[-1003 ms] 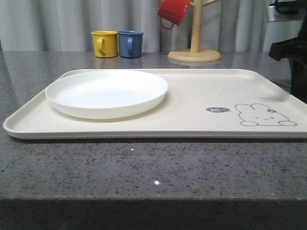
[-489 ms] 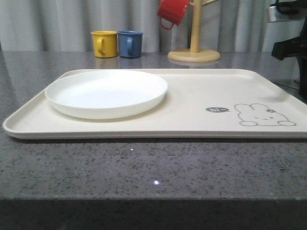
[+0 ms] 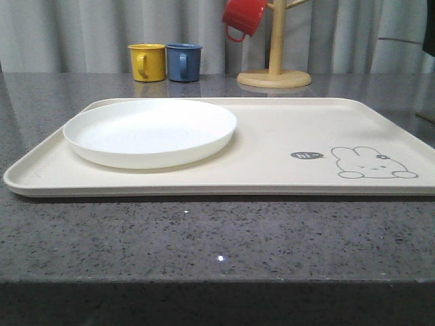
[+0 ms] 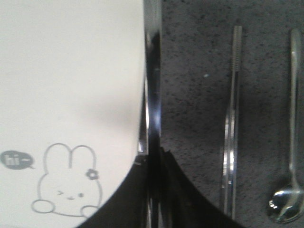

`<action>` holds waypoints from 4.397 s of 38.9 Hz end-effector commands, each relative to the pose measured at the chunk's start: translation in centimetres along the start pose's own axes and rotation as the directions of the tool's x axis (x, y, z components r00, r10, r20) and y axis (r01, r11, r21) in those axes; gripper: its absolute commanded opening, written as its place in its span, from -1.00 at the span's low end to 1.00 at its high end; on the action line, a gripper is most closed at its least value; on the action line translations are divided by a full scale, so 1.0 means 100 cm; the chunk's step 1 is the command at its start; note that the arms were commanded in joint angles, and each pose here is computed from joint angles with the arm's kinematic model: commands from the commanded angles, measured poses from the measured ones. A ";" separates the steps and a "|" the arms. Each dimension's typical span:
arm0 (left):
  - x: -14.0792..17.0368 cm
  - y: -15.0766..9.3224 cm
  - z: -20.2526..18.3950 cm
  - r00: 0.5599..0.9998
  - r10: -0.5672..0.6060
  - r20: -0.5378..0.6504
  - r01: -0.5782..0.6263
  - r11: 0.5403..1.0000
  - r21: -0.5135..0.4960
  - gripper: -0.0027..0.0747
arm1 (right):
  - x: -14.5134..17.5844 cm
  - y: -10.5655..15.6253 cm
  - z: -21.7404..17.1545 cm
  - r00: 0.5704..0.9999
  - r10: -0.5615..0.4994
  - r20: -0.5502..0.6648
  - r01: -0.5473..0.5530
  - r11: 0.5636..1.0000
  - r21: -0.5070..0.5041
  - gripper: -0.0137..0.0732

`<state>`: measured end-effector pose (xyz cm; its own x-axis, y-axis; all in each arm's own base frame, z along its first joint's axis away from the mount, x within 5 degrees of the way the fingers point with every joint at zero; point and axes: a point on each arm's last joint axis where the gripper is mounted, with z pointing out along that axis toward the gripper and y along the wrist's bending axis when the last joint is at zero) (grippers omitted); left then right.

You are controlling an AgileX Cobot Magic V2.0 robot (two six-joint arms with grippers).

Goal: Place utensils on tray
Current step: 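Carry the fork with the right gripper and set it beside the plate, then move the right gripper back to the chopsticks and grasp them, then lower the chopsticks with the right gripper onto the tray beside the fork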

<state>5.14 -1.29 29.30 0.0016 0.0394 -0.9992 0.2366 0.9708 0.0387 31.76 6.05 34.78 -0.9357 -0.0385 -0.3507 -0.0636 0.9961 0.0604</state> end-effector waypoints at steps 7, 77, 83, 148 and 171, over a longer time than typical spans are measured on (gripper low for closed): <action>-0.015 0.001 -0.001 0.995 -0.012 0.100 0.013 1.000 -0.005 -0.98 | 0.013 0.072 -0.018 0.999 0.007 0.042 -0.002 0.995 -0.104 -0.84; -0.015 0.001 -0.001 0.995 -0.012 0.100 0.013 1.000 -0.005 -0.98 | -0.026 0.117 -0.023 0.991 -0.111 0.070 0.118 0.989 -0.092 0.17; -0.015 0.001 -0.001 0.995 -0.012 0.100 0.013 1.000 -0.005 -0.98 | -0.022 0.086 -0.037 0.985 -0.143 0.094 0.149 0.987 -0.055 0.17; -0.015 0.001 -0.001 0.995 -0.012 0.100 0.013 1.000 -0.005 -0.98 | 0.015 -0.078 0.064 0.981 0.060 -0.186 -0.043 0.995 0.093 -0.63; -0.015 0.001 -0.001 0.995 -0.012 0.100 0.013 1.000 -0.005 -0.98 | 0.016 0.011 -0.012 0.998 0.018 -0.067 -0.021 0.999 -0.050 -0.63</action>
<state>5.14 -1.29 29.30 0.0016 0.0394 -0.9992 0.2366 0.9708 0.0387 31.51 4.76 33.69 -0.9500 0.0017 -0.3123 -0.0220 0.9972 0.0721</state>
